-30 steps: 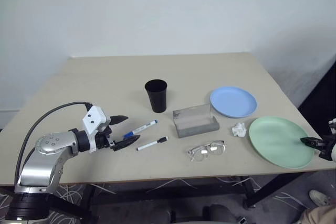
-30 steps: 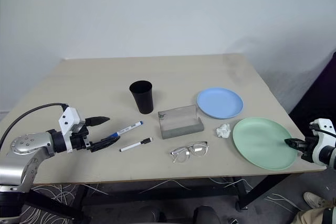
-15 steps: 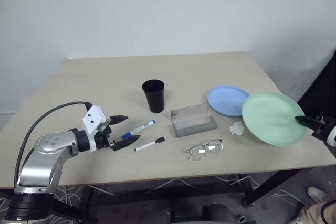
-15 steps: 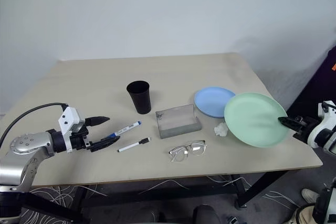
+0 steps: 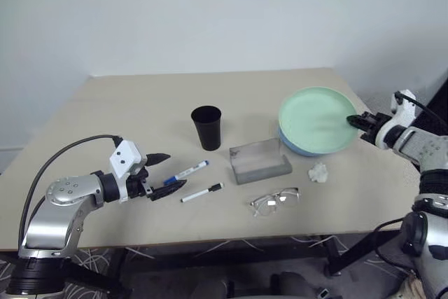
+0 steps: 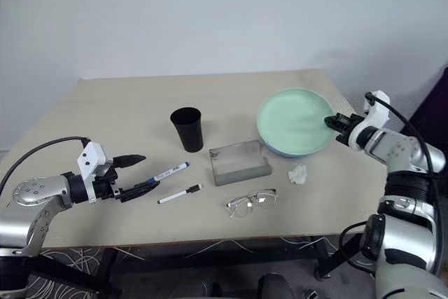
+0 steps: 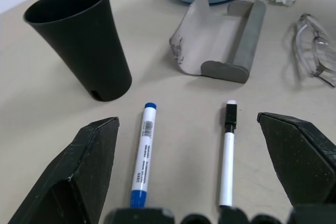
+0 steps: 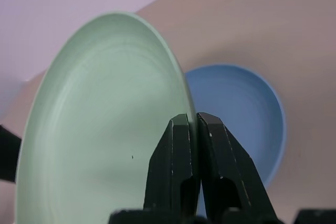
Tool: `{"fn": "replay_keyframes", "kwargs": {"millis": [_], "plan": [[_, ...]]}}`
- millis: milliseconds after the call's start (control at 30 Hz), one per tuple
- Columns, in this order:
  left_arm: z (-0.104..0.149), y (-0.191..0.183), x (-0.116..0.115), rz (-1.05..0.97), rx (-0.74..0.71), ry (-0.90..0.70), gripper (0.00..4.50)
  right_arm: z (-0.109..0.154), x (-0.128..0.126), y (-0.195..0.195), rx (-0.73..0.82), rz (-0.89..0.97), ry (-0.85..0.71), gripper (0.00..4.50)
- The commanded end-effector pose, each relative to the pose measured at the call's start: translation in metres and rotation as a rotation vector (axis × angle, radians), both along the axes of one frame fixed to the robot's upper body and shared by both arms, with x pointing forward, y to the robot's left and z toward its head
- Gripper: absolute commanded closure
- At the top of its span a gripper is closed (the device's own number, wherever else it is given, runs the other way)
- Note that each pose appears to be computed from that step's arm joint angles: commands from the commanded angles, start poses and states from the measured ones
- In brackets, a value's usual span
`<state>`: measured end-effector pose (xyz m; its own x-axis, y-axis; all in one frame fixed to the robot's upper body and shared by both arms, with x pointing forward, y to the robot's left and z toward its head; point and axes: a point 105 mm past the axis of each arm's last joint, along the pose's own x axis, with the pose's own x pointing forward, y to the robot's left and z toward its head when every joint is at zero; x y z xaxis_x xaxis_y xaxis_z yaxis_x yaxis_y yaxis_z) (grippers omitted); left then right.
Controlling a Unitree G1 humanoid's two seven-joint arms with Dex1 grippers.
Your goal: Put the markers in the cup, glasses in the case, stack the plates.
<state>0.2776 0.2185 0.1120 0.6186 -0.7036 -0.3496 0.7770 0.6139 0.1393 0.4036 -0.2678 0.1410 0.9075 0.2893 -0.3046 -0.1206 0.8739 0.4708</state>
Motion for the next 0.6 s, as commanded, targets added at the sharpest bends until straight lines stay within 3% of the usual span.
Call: {"fn": "replay_keyframes", "kwargs": {"millis": [33,600], "plan": [[0.015,0.000,0.002,-0.005,0.010,-0.060,0.00,0.022,0.016,-0.011,-0.084,-0.099,-0.058,4.49],[0.017,0.001,0.003,-0.003,0.012,-0.066,0.00,-0.005,0.040,-0.008,-0.195,-0.209,0.038,4.49]]}}
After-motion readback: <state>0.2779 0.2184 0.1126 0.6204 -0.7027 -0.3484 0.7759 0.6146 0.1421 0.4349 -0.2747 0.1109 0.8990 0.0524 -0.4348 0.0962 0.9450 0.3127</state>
